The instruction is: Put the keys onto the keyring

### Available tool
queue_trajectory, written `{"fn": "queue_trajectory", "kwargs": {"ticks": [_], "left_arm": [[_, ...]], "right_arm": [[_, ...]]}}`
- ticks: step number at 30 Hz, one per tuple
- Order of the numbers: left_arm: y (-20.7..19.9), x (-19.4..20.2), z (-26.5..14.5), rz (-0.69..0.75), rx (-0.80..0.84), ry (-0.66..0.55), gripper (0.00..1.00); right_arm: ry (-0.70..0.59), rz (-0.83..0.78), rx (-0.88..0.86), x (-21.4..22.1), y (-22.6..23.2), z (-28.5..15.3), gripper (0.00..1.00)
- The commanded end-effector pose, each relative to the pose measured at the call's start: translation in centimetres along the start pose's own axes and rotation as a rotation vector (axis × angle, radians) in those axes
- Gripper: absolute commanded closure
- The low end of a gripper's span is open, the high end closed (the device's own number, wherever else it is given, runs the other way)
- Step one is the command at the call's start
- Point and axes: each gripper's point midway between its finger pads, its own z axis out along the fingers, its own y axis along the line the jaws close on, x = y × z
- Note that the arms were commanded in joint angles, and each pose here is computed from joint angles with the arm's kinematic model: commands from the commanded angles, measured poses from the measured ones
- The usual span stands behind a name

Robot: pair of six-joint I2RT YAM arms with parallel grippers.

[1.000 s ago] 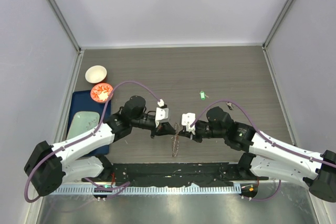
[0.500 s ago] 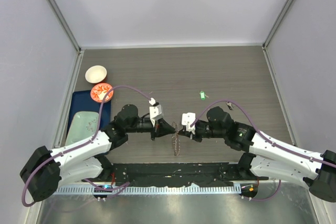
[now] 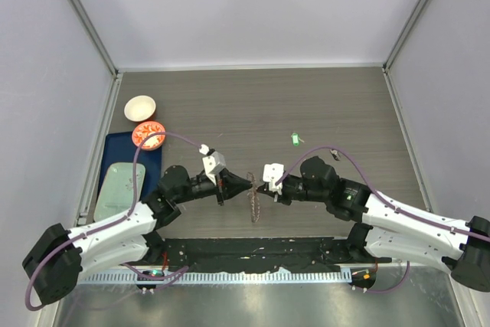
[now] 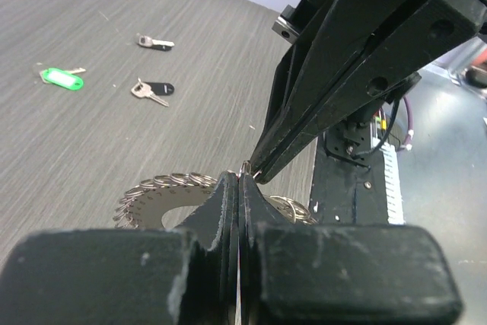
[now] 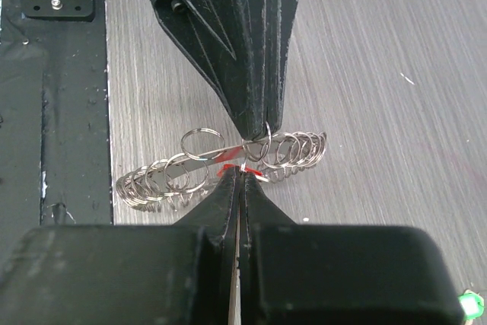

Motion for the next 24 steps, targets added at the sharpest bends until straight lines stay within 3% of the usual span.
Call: {"fn": "queue_trajectory", "kwargs": {"ticks": [1, 11, 24], "left_arm": [[1.0, -6.1, -0.5, 0.089, -0.093, -0.245, 1.00], [2.2, -6.2, -1.9, 0.073, -0.186, -0.300, 1.00], [2.3, -6.0, -2.4, 0.051, -0.200, -0.318, 1.00]], "right_arm": [[-0.014, -0.006, 0.012, -0.5, 0.0, -0.1, 0.99], [-0.068, 0.007, 0.088, -1.6, -1.1, -0.8, 0.99], [-0.043, 0.015, 0.050, -1.7, -0.8, -0.1, 0.99]]}}
